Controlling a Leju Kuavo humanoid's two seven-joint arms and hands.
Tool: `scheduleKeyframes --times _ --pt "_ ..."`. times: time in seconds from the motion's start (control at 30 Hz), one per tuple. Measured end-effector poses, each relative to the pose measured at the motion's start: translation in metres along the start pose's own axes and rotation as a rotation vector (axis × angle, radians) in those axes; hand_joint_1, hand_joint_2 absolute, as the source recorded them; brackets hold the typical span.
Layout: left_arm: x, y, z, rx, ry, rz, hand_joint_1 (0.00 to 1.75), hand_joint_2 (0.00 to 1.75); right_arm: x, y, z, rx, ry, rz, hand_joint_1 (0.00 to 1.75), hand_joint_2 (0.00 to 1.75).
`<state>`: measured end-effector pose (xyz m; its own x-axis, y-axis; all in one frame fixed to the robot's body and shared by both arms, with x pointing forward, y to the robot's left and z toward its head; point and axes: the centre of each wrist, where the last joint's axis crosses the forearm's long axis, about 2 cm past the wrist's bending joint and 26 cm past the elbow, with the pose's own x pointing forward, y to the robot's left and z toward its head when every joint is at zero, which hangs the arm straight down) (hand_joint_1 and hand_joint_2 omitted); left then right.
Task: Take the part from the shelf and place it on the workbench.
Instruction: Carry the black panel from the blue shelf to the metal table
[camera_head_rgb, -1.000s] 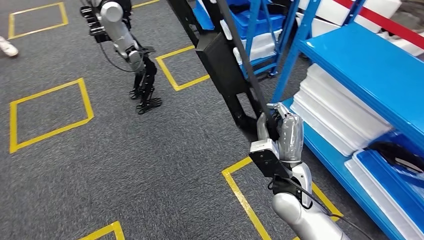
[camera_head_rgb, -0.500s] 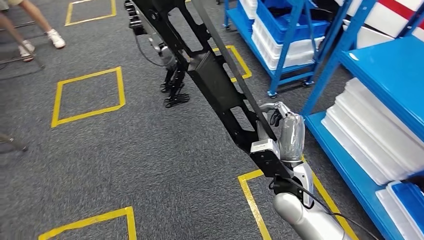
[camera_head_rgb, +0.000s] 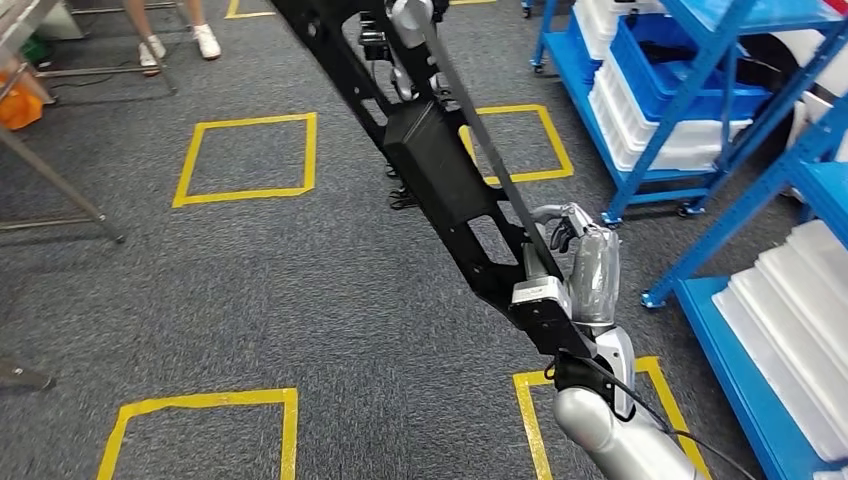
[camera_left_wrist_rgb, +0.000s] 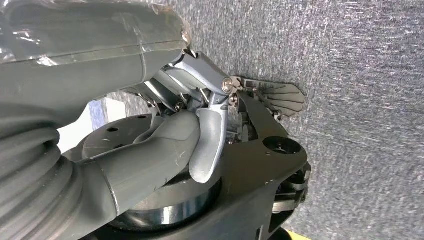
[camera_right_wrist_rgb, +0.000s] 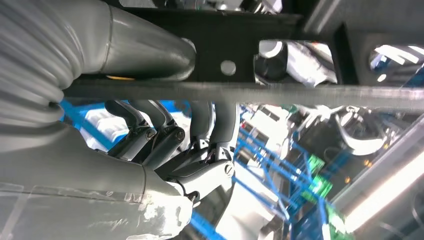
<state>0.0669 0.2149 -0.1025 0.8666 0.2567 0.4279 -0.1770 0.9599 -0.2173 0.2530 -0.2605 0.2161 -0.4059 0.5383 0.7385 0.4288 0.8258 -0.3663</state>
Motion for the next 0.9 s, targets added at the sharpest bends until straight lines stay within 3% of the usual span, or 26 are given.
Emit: scheduleKeyframes --times 0.9 --pt "0.0016 0.0023 -0.0004 -0.01 -0.002 -0.038 1.75 1.75 0.0076 -0.0072 -0.0004 -0.019 -0.032 -0.008 1.75 1.75"
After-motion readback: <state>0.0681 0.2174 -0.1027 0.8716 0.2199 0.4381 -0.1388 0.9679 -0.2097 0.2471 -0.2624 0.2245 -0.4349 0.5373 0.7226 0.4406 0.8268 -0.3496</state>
